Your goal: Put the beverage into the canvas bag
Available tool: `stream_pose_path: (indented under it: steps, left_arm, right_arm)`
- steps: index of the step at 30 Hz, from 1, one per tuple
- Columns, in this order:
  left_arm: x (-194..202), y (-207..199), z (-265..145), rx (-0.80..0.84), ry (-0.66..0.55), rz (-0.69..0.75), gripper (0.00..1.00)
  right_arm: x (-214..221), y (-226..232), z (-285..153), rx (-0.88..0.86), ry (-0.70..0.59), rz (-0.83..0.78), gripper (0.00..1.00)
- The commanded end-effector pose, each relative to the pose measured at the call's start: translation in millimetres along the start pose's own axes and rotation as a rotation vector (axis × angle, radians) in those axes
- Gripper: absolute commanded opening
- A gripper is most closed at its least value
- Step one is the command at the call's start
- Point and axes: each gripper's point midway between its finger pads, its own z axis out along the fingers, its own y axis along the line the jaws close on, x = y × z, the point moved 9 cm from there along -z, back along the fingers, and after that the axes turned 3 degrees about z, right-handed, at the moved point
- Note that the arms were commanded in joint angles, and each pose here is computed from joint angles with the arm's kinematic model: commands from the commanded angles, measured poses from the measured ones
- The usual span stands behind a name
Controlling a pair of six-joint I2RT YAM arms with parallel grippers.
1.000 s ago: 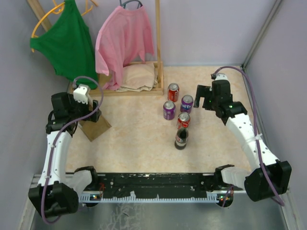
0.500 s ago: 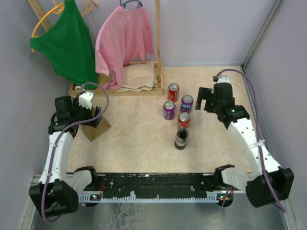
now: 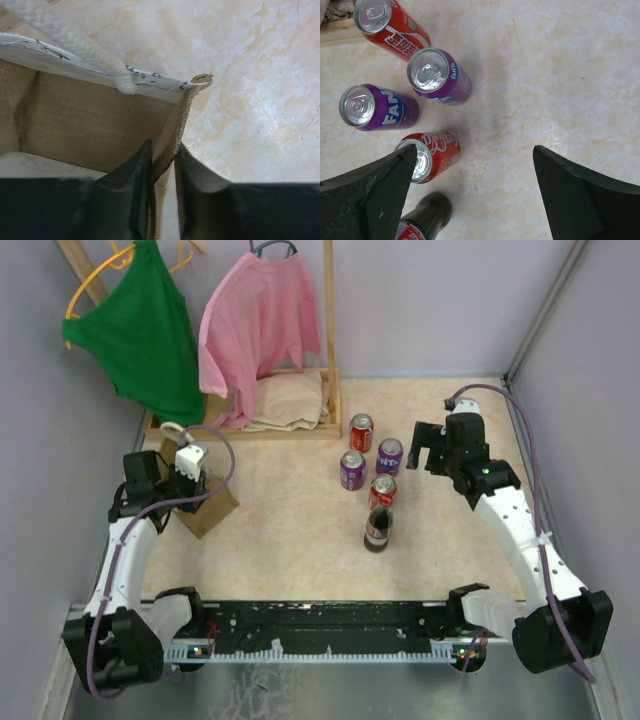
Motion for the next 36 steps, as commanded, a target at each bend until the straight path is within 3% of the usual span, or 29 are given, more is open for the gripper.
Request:
stream_pose_path:
  steps: [1, 3, 4, 14, 19, 36]
  left_arm:
    - [-12, 2, 2, 0.061, -0.054, 0.015, 0.16]
    - [-18, -1, -1, 0.102, -0.067, 0.007, 0.01]
    - [-21, -3, -2, 0.129, -0.078, 0.006, 0.0]
    - [-32, -37, -21, 0.354, -0.104, 0.088, 0.0]
    - [-34, -66, -17, 0.429, -0.08, 0.177, 0.0]
    - [-63, -123, 11, 0.615, -0.069, 0.287, 0.0]
  right_arm:
    - [-7, 3, -8, -0.019, -0.05, 0.016, 0.99]
    - [-5, 2, -9, -0.014, -0.049, 0.017, 0.99]
    - [-5, 1, -10, -0.011, -0.048, 0.017, 0.99]
    - [-3, 2, -7, -0.021, -0.045, 0.021, 0.99]
    - [-4, 3, -5, -0.029, -0.041, 0.022, 0.99]
    - [-5, -3, -17, 0.012, -0.052, -0.003, 0.99]
